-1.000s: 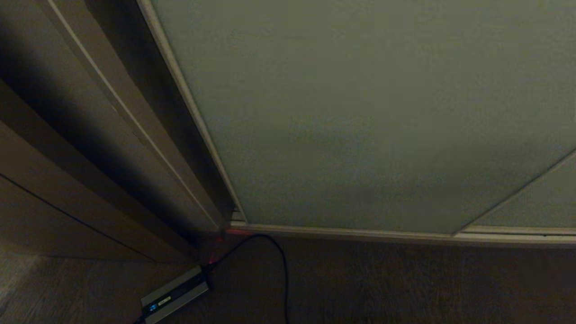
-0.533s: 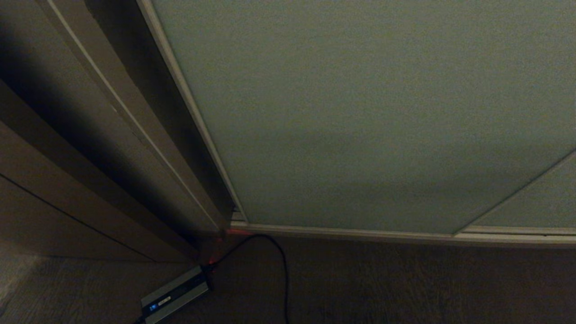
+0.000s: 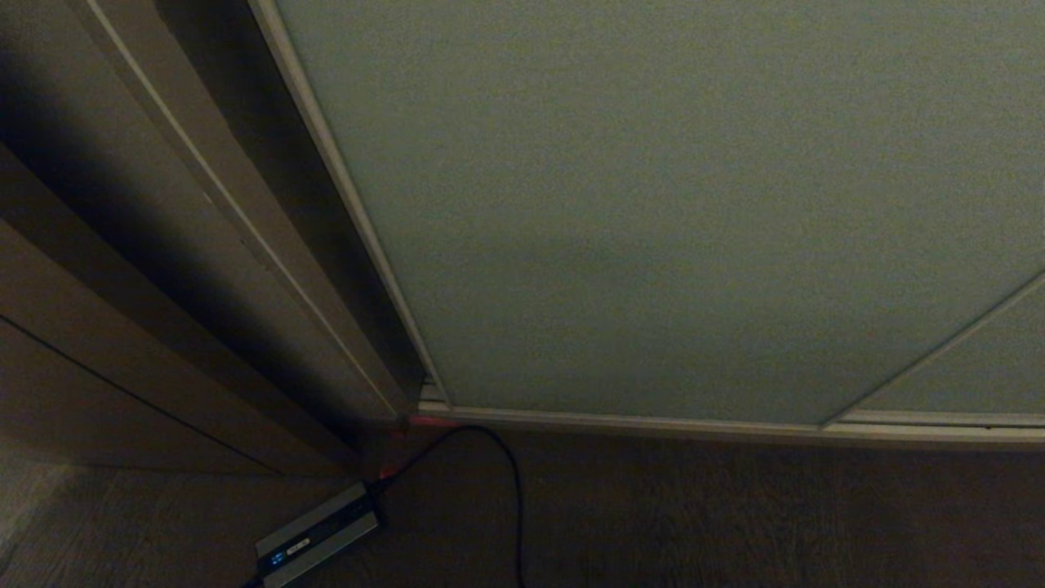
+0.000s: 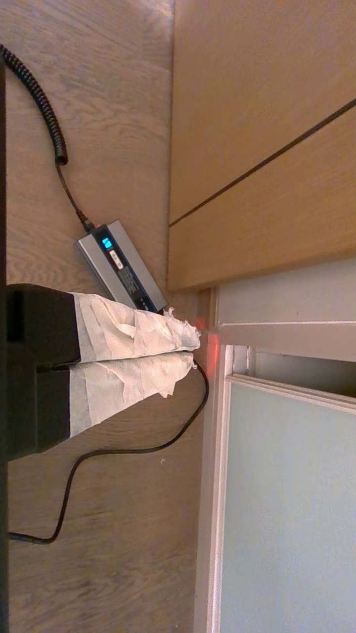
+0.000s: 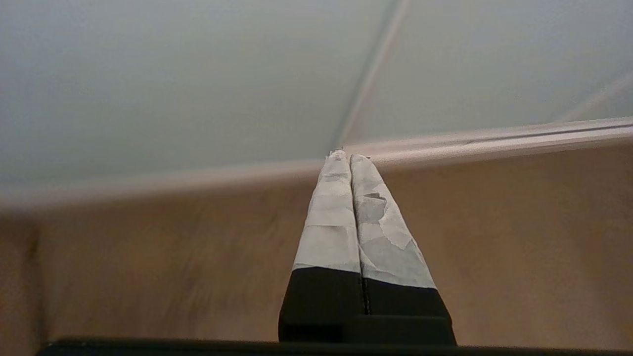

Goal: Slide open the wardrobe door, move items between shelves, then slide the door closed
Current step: Open the door

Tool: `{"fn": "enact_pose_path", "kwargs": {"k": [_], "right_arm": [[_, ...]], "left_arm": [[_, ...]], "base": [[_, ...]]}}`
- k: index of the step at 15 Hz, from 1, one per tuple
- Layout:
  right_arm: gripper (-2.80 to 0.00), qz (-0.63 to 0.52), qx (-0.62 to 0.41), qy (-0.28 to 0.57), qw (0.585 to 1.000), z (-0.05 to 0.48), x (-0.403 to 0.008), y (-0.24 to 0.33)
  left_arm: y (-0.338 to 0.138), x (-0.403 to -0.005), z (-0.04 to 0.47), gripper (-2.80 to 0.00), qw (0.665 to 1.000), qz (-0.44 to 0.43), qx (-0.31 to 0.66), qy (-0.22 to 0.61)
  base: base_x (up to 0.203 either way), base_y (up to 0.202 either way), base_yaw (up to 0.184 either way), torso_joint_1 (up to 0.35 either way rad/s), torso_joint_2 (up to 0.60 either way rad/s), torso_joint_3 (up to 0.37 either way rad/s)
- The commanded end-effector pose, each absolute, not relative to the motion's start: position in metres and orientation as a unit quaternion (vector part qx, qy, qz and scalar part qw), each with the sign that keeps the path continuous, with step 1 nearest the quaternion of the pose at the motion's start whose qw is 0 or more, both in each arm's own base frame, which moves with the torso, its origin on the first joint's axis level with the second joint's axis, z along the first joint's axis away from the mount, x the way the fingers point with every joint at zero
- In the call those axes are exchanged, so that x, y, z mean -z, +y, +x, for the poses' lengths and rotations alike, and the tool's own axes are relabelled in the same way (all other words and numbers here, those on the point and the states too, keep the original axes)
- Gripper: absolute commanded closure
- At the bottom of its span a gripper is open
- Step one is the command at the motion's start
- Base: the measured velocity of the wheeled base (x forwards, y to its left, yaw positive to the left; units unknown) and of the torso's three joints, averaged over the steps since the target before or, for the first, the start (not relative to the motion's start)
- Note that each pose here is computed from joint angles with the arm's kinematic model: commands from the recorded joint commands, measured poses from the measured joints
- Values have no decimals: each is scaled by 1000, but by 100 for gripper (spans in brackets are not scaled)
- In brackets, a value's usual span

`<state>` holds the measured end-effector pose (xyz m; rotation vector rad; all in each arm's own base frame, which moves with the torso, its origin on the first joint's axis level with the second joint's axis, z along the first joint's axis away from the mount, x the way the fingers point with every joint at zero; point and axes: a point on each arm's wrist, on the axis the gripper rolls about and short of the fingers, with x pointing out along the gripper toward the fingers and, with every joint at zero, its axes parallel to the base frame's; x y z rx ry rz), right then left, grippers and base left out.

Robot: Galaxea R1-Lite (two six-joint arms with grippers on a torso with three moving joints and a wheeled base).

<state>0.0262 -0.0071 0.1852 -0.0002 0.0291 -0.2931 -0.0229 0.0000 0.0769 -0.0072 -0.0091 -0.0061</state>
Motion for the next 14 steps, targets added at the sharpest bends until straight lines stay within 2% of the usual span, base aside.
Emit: {"fn": "enact_pose_path", "kwargs": {"k": [1, 3, 6, 8, 11, 14], "right_arm": [[0, -1, 119, -11, 993, -6, -162, -3], [0, -6, 87, 22, 996, -20, -131, -2], [0, -33, 49, -3, 998, -30, -93, -1], [0, -33, 19, -52, 998, -24, -88, 0], [0, -41, -5, 10, 999, -23, -73, 1], [0, -40, -4, 11, 999, -23, -73, 1]], "left_arm": [[0, -77, -23, 0, 1000, -4, 3, -6], [0, -77, -23, 0, 1000, -4, 3, -6], [0, -77, -23, 0, 1000, -4, 3, -6], [0, -77, -23, 0, 1000, -4, 3, -5], [0, -77, -23, 0, 1000, -4, 3, -5], [0, -77, -23, 0, 1000, -4, 3, -5]], "base": [[0, 0, 0, 0, 0, 0], [0, 0, 0, 0, 0, 0], [0, 0, 0, 0, 0, 0], [0, 0, 0, 0, 0, 0], [0, 0, 0, 0, 0, 0], [0, 0, 0, 0, 0, 0]]}}
